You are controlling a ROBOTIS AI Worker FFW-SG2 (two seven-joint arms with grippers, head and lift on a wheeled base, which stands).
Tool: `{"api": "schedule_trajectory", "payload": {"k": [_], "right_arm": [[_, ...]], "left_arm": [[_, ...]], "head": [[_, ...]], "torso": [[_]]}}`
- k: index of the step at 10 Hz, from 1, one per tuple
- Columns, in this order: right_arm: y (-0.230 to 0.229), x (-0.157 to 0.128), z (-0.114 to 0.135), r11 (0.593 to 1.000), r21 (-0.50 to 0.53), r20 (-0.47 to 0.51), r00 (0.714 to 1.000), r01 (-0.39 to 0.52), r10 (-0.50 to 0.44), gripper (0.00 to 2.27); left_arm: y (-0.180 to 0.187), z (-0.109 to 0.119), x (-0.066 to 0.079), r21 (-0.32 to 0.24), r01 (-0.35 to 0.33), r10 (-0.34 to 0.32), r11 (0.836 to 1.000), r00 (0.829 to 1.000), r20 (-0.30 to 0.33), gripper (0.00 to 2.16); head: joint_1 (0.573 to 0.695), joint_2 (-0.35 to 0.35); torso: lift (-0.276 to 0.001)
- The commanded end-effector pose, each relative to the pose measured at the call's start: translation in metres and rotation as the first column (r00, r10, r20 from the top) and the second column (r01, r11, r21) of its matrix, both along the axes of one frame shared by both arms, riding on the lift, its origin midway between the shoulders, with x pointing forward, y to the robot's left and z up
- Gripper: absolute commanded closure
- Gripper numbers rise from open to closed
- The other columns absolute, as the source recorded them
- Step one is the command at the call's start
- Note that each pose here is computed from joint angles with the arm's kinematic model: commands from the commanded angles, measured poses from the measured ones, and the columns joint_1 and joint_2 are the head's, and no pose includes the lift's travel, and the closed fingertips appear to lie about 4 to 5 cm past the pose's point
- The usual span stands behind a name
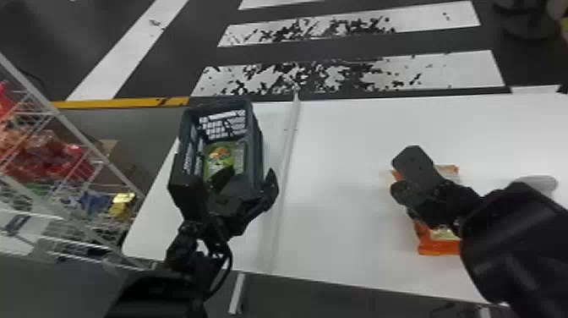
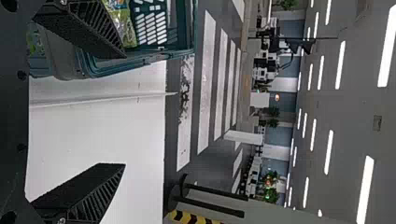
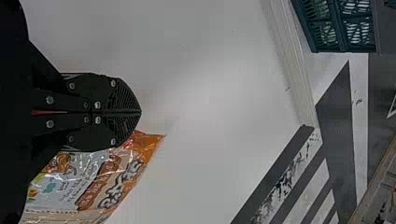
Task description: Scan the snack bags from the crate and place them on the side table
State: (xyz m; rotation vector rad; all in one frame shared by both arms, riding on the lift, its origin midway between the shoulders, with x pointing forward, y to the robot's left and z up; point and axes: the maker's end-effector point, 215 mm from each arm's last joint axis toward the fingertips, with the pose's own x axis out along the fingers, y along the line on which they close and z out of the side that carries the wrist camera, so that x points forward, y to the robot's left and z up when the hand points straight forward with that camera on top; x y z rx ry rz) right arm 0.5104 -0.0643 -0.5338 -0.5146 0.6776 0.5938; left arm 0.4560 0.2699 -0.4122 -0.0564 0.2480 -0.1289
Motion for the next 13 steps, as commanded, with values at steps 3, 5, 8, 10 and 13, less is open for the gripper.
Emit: {"api": "schedule_trajectory", "payload": {"k": [3, 5, 8, 10, 13], "right_arm": [[-0.007, 0.005, -0.002, 1.000, -0.022, 0.006, 1.000, 0.008, -0.008, 2.26], [-0.013, 0.010, -0.001, 0.999, -0.032, 0.008, 1.000, 0.016, -0.015, 2.26], [-0.014, 0.004, 0.018, 0.998, 0.023, 0.024, 0.998, 0.051, -0.051, 2.26], [-0.041, -0.008, 0.049, 0.987, 0.078, 0.003, 0.989, 0.144, -0.144, 2.26], [-0.074, -0.047, 0.035, 0.979, 0.060, -0.072, 0.979, 0.197, -0.192, 2.26]], "left_arm": [[0.000, -0.002, 0.000, -0.001, 0.001, -0.001, 1.000, 1.000, -0.004, 0.04], [0.000, -0.003, -0.001, 0.000, 0.003, -0.003, 1.000, 1.000, -0.005, 0.04], [0.000, -0.003, -0.001, -0.001, 0.003, -0.003, 1.000, 1.000, -0.005, 0.04], [0.000, -0.003, -0.001, -0.001, 0.003, -0.003, 1.000, 1.000, -0.007, 0.04], [-0.009, -0.004, 0.002, -0.006, 0.018, -0.018, 1.000, 1.000, -0.005, 0.04]], "head": [[0.695, 0.227], [0.695, 0.223], [0.695, 0.215], [0.695, 0.216], [0.695, 0.167]], "torso": [[-0.050], [-0.050], [-0.050], [-0.050], [-0.050]]}}
